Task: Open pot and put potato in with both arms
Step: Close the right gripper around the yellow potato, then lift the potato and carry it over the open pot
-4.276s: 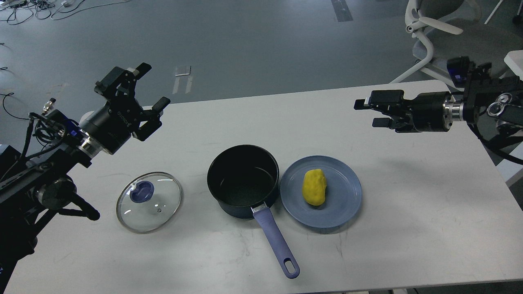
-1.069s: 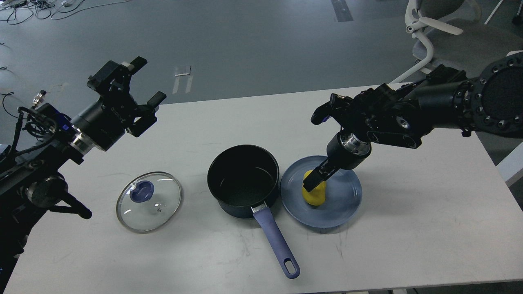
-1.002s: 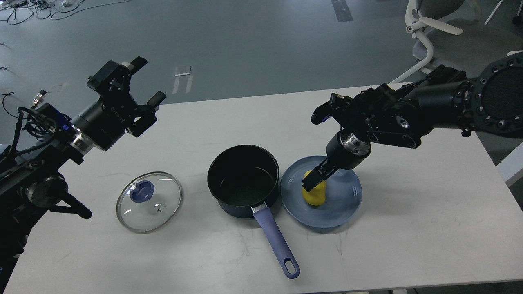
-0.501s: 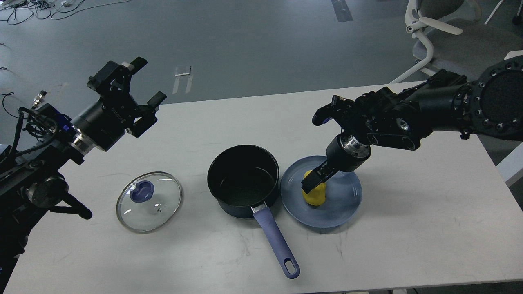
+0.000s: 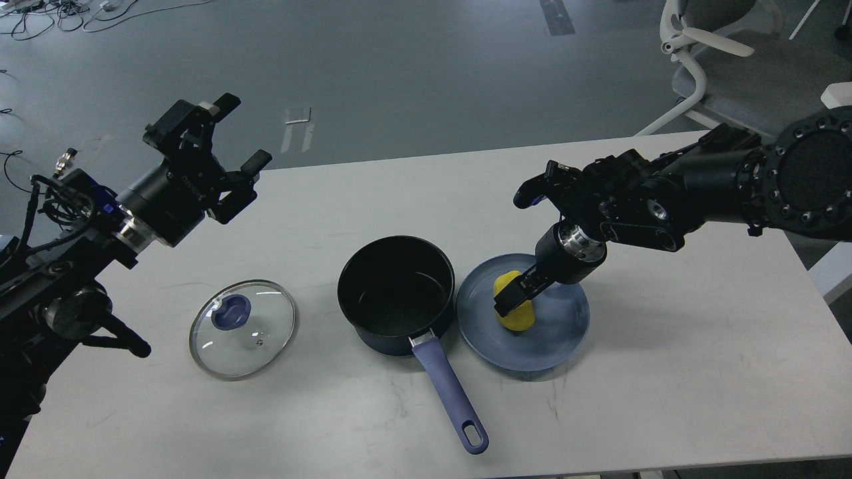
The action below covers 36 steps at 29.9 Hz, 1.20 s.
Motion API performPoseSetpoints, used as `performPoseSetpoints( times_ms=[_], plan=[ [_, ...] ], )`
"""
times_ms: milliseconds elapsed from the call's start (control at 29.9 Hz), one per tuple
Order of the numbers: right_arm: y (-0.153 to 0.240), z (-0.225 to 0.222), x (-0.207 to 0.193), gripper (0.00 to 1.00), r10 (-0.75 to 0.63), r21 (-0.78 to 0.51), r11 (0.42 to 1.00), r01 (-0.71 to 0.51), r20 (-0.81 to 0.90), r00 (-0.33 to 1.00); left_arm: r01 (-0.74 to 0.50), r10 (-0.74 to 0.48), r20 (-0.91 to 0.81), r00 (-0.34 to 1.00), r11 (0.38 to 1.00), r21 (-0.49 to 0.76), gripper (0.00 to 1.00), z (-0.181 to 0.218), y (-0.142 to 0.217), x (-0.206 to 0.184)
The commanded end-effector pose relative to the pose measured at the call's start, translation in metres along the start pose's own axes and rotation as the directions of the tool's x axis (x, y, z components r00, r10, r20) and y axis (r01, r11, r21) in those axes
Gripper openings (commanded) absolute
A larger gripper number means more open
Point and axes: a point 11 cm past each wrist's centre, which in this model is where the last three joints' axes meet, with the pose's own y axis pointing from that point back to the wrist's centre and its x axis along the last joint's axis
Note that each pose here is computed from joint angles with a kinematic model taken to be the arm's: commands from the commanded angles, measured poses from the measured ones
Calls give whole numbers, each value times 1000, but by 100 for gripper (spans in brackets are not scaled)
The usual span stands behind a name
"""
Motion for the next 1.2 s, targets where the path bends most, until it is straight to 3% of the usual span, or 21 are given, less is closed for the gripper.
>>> performPoseSetpoints(
  times_ms=[0,134,200,267,468,802,1036,1169],
  plan=[
    [0,0,0,96,1,1,1000,-1,1,1000,-2,2,-3,1000,1000,2,98,-1,1,0],
    [0,0,0,82,-1,1,1000,1,1,1000,-1,1,-1,1000,1000,3,98,-1,1,0],
    [0,0,0,55,-1,1,1000,1,0,1000,-1,1,-1,1000,1000,3,98,-1,1,0],
    [0,-1,0,40,-3,2,1000,3,-1,1000,-1,1,-1,1000,1000,3,98,-1,1,0],
    [2,-3,1,32,-3,3,1000,3,-6,1000,-2,2,-3,1000,1000,2,98,-1,1,0],
    [31,-25,27,33,22,-3,1000,-23,-78,997,-10,10,2,1000,1000,-22,98,7,0,3],
    [71,-44,62,34,123,20,992,-122,-113,986,-11,11,1,1000,1000,-25,98,7,-1,3],
    [71,-64,72,34,143,55,989,-136,-137,980,-13,14,6,1000,1000,-27,98,10,0,5]
  ],
)
